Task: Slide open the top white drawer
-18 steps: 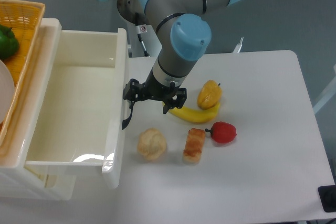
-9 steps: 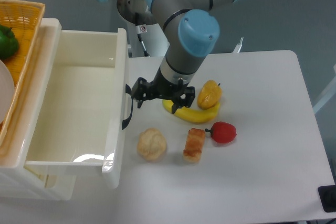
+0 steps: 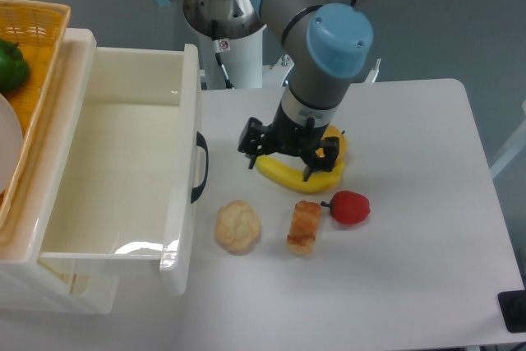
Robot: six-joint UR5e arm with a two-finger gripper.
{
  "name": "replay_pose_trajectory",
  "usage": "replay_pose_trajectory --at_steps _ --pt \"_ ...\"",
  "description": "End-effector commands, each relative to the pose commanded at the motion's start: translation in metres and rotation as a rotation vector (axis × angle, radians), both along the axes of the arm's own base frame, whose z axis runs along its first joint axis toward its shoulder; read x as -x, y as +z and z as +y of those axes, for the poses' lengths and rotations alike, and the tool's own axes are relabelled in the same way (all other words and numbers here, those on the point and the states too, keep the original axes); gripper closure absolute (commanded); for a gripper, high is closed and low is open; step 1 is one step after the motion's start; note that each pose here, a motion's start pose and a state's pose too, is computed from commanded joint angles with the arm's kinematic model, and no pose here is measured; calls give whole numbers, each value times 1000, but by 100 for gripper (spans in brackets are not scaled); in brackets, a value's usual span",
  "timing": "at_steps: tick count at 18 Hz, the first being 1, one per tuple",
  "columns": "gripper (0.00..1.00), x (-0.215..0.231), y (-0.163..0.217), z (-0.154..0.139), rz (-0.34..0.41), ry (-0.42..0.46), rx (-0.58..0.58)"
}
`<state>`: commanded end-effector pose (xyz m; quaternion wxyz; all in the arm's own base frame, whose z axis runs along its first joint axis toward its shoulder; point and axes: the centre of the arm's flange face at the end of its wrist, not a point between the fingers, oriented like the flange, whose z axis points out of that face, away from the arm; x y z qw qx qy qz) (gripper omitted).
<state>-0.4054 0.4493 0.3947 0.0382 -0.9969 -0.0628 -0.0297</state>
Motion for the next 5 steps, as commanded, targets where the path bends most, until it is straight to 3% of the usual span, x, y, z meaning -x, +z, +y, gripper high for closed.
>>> replay_pose_trajectory --at_steps 5 --pt "0 7 -1 -4 32 6 15"
